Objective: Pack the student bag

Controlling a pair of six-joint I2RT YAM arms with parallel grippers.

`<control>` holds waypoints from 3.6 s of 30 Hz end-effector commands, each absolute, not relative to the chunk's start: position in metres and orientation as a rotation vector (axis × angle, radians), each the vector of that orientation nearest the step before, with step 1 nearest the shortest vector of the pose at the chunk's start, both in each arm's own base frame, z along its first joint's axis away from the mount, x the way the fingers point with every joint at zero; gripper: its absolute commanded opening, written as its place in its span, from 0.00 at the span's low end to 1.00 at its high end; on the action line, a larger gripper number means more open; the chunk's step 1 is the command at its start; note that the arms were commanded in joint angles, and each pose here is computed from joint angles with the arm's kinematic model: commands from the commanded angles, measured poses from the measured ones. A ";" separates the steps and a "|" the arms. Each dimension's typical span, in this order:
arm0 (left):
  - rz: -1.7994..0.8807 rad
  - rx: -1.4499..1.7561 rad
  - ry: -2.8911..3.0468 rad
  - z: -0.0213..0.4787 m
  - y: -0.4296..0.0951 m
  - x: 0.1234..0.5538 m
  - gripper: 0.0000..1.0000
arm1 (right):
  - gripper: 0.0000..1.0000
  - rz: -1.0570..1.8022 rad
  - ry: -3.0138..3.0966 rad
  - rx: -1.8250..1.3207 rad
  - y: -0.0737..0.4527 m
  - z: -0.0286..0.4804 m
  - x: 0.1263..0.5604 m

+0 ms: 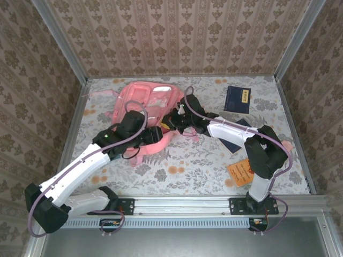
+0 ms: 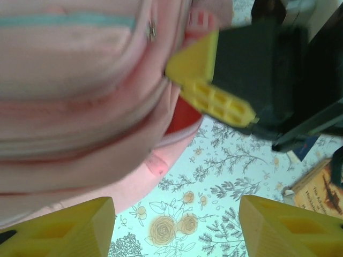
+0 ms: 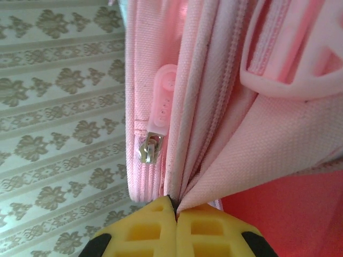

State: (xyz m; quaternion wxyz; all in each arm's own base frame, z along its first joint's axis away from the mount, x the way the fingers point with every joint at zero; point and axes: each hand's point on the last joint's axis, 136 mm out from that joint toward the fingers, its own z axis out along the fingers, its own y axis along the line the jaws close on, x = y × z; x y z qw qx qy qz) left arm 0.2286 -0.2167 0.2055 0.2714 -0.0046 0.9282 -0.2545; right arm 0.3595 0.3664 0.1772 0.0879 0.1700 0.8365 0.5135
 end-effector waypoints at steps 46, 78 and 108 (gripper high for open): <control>-0.432 -0.393 2.465 0.150 -0.210 0.283 0.08 | 0.00 1.750 2.225 0.390 0.382 0.254 0.378; -0.344 -0.341 2.521 0.136 -0.197 0.274 0.00 | 0.00 1.541 2.289 0.470 0.348 0.225 0.387; -0.586 0.177 2.415 0.159 -0.245 0.275 0.00 | 0.61 1.096 2.516 0.807 0.240 0.146 0.351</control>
